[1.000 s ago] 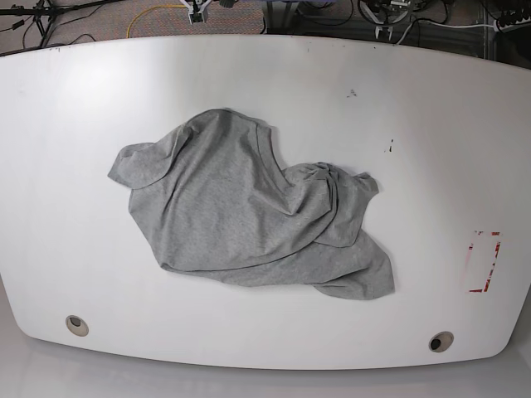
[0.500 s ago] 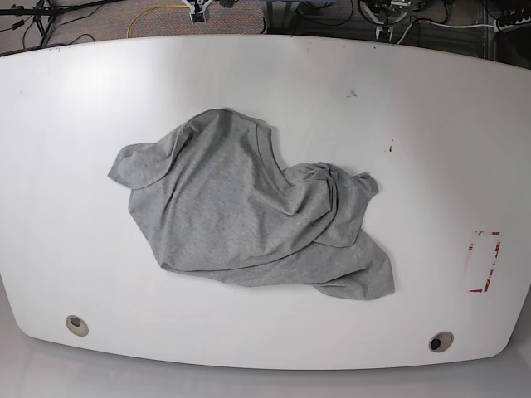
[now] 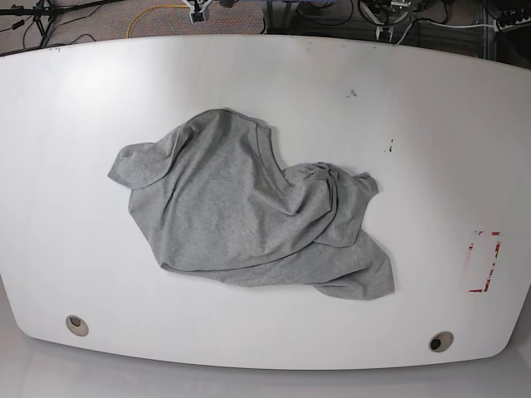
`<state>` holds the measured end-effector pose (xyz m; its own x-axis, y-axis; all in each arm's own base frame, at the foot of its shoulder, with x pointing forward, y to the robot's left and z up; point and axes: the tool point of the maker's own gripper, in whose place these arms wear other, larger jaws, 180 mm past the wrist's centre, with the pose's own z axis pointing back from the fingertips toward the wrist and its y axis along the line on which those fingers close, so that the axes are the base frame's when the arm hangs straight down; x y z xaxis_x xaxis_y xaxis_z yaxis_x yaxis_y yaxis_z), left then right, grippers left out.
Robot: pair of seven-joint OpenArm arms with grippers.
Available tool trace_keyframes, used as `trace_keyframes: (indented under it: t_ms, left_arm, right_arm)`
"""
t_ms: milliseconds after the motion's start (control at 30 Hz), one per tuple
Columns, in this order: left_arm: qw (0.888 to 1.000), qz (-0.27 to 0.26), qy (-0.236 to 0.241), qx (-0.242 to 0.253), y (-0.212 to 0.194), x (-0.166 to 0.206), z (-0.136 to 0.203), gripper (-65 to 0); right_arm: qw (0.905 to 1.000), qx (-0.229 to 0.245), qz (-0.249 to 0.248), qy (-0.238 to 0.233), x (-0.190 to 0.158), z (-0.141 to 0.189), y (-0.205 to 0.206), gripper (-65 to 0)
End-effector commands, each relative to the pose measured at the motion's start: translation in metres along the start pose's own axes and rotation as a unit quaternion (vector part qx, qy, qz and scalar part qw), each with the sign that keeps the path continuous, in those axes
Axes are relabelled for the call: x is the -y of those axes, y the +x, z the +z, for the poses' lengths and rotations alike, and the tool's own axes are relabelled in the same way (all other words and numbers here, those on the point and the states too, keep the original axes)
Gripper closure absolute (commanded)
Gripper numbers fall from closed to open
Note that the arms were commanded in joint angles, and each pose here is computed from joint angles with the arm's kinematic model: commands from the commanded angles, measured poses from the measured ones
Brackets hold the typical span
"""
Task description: Fold the T-shirt properly
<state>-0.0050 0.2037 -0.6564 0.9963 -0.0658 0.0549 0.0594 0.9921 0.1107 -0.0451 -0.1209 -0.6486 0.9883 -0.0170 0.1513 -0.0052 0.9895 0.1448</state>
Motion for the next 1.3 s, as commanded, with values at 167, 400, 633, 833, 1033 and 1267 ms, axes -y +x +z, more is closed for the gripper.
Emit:
trace_keyframes:
  t_ms: [167, 400, 633, 833, 1033, 1267]
  left_arm:
    - [1.000, -0.001, 0.007, 0.004, 0.0038, -0.0062, 0.0001, -1.1]
    - [1.000, 0.001, 0.006, 0.008, 0.0051, -0.0051, 0.0000, -1.1]
    - [1.000, 0.001, 0.006, 0.009, 0.0056, -0.0048, 0.0000, -1.2]
    - [1.000, 0.001, 0.006, 0.011, 0.0080, -0.0054, 0.0000, -1.3]
    - [1.000, 0.001, 0.007, 0.011, 0.0081, -0.0056, 0.0000, -1.4]
    - [1.000, 0.003, 0.006, 0.010, 0.0067, -0.0043, 0.0000, -1.5]
  right_arm:
    - [1.0000, 0.002, -0.002, 0.001, 0.0005, 0.0012, -0.0019, -12.7]
    - [1.0000, 0.001, 0.000, 0.002, -0.0004, 0.0013, -0.0030, -12.9]
    - [1.0000, 0.003, 0.000, 0.001, -0.0001, 0.0011, -0.0016, -13.0]
    - [1.0000, 0.004, 0.003, 0.000, 0.0002, 0.0007, 0.0005, -12.9]
    - [1.0000, 0.005, 0.004, 0.000, 0.0005, 0.0007, 0.0010, -12.9]
    - [1.0000, 0.002, 0.005, 0.000, 0.0007, 0.0014, -0.0019, -12.8]
